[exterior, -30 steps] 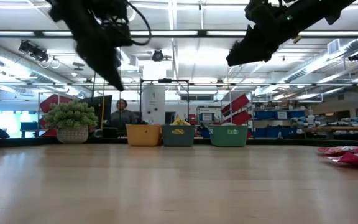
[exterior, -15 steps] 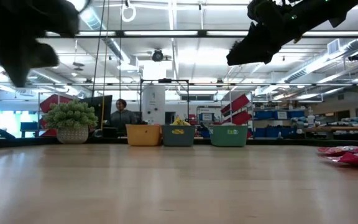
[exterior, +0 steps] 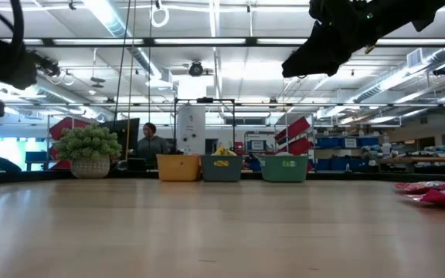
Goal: Sort candy
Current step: Put the red candy pack into the yellow bin
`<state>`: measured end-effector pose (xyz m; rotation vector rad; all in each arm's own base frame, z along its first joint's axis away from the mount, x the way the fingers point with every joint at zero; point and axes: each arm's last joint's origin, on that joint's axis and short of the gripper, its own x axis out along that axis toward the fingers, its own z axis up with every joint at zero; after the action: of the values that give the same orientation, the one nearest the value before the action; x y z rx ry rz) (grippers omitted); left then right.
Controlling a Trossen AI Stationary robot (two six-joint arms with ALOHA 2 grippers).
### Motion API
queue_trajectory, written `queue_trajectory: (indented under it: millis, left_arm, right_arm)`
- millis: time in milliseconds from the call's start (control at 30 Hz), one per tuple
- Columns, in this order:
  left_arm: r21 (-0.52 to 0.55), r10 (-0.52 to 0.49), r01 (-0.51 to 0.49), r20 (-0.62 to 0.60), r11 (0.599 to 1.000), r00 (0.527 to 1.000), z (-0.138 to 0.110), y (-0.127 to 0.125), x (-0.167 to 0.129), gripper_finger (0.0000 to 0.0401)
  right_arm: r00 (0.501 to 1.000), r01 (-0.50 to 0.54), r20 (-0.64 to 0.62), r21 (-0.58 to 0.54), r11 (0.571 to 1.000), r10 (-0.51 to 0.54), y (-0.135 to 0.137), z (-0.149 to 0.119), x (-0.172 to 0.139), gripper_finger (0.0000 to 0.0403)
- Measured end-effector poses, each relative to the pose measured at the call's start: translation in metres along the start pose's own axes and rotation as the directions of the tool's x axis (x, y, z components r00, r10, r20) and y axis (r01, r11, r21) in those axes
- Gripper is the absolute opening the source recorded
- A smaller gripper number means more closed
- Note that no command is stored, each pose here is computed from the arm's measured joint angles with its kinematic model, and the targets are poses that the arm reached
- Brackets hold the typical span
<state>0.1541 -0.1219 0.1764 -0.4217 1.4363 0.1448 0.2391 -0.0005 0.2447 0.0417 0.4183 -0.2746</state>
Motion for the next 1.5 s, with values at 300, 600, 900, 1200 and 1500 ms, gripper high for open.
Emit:
queue_trajectory:
  millis: [300,600,900,1200,1500]
  left_arm:
    - [-0.027,-0.105,0.106,0.05,0.994,0.993,-0.006,0.005,0.026,0.0142]
    - [-0.039,-0.119,0.121,0.05,0.992,0.992,-0.01,0.009,0.036,0.0143]
    - [0.003,-0.044,0.044,0.121,0.999,0.992,-0.008,0.009,0.034,0.0027]
    - [-0.049,0.075,-0.061,0.354,0.997,0.932,0.034,0.019,0.002,0.0002]
    - [-0.167,0.226,-0.162,0.515,0.973,0.827,0.092,0.075,-0.046,0.0001]
  right_arm:
    - [1.0,-0.001,0.003,0.001,1.0,0.001,0.0,0.0,0.0,0.0146]
    - [1.0,-0.001,-0.001,-0.001,1.0,0.001,0.0,0.0,0.0,0.0144]
    - [1.0,-0.002,0.011,0.002,1.0,0.002,0.0,0.001,0.0,0.0131]
    - [1.0,-0.003,0.028,-0.002,1.0,0.003,0.0,0.003,0.0,0.0111]
    - [1.0,0.002,0.028,-0.036,0.999,-0.001,-0.001,0.003,0.0,0.0095]
